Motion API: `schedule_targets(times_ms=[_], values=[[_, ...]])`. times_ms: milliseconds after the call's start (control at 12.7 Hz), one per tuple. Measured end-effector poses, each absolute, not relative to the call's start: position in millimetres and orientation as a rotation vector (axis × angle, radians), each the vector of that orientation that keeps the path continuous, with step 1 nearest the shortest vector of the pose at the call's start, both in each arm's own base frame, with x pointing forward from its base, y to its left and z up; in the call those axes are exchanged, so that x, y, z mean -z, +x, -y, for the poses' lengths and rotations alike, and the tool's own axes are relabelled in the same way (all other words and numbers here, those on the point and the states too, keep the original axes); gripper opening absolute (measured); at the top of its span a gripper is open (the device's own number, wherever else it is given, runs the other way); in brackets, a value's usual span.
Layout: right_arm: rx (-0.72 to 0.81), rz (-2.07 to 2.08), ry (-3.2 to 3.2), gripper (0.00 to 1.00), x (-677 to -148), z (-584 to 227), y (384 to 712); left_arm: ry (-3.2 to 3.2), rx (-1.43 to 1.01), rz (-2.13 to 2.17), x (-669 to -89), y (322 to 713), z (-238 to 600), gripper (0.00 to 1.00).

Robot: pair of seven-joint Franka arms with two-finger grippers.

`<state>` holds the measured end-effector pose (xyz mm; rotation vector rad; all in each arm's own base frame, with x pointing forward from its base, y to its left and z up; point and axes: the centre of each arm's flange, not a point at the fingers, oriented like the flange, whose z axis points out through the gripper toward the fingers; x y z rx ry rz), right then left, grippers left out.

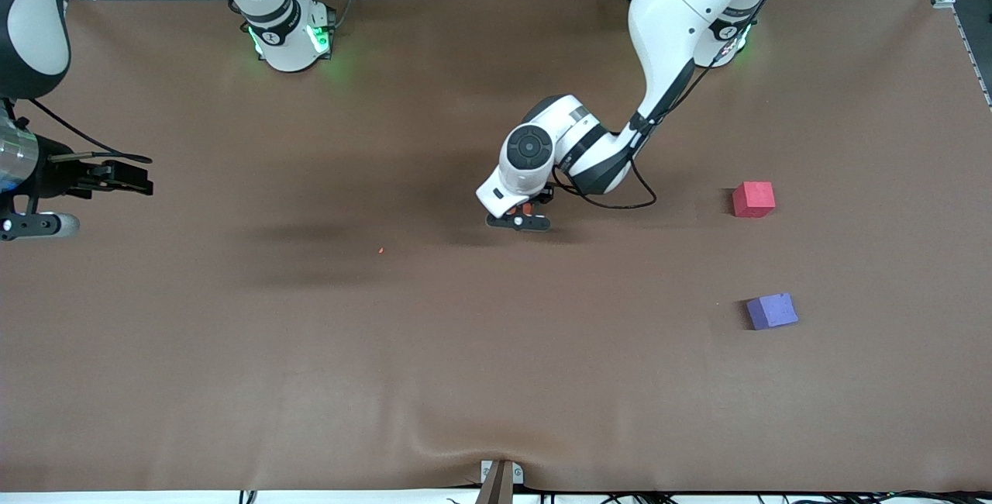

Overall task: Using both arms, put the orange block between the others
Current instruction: 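Carry the orange cube with the left gripper between the pink and blue cubes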

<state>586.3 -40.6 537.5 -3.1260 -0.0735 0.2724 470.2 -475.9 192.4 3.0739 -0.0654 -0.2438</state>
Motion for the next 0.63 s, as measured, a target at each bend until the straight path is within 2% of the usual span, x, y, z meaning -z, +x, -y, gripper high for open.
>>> schedule_targets(times_ms=[157,393,628], values=[[-0.254,0.071,-3.129,1.00,-544,41,584,3.064,0.209,-0.069,-200,515,436,0.60],[-0.248,0.071,-3.130,1.00,-546,41,584,3.042,0.163,-0.333,-223,596,326,0.60],[-0.248,0.071,-3.130,1.00,-546,41,584,3.121,0.186,-0.358,-221,640,200,0.60]])
